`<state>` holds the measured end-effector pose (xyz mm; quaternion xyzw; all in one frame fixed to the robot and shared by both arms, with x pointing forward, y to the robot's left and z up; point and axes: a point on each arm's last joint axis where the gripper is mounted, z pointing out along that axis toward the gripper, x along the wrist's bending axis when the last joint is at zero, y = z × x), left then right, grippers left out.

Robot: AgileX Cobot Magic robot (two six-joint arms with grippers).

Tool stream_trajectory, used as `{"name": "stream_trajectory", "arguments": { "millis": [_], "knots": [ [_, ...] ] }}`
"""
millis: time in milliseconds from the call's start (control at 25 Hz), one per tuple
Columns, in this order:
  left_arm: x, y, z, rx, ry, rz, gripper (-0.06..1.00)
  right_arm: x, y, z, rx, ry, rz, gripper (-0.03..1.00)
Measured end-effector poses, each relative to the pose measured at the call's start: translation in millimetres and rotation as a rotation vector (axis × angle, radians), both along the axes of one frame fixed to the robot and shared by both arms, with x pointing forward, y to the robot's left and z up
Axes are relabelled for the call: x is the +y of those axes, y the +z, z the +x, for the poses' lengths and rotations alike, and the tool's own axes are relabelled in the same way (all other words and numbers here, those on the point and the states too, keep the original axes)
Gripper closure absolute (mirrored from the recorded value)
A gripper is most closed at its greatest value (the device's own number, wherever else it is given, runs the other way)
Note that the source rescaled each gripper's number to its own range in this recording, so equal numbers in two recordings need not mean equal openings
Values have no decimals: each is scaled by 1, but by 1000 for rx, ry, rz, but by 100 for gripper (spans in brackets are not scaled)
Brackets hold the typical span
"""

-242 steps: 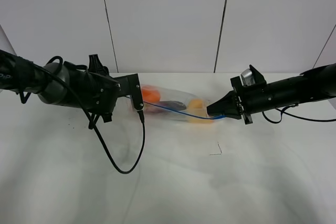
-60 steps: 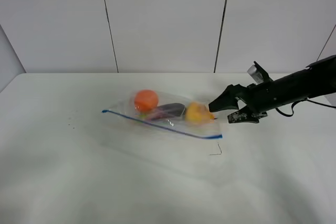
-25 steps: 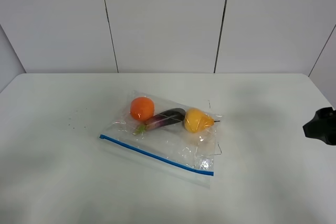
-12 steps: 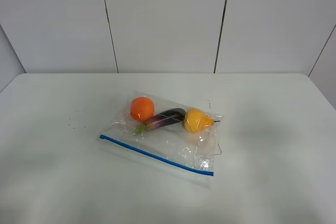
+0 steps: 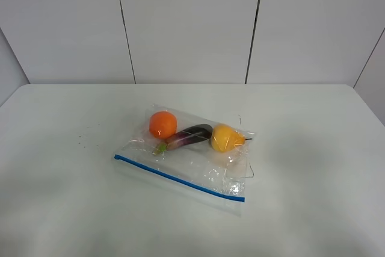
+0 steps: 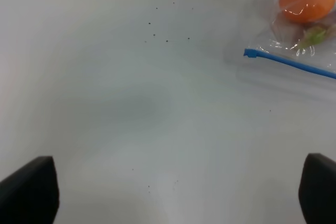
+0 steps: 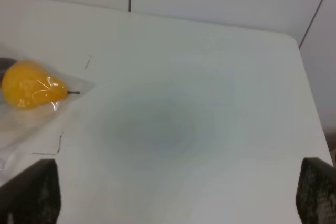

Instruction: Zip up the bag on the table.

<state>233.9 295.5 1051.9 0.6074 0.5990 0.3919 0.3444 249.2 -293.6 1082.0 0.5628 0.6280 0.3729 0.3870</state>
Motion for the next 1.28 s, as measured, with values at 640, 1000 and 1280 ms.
{"name": "stream_trajectory", "arguments": {
  "millis": [640, 1000, 1280],
  "knots": [
    [0, 0, 0, 0, 0, 0, -5, 2, -16, -16, -72, 11, 18, -3],
    [0, 0, 0, 0, 1, 1, -5, 3, -16, -16, -69, 17, 27, -3],
    [0, 0, 0, 0, 1, 1, -5, 3, -14, -15, -95, 19, 34, -3]
  ]
}}
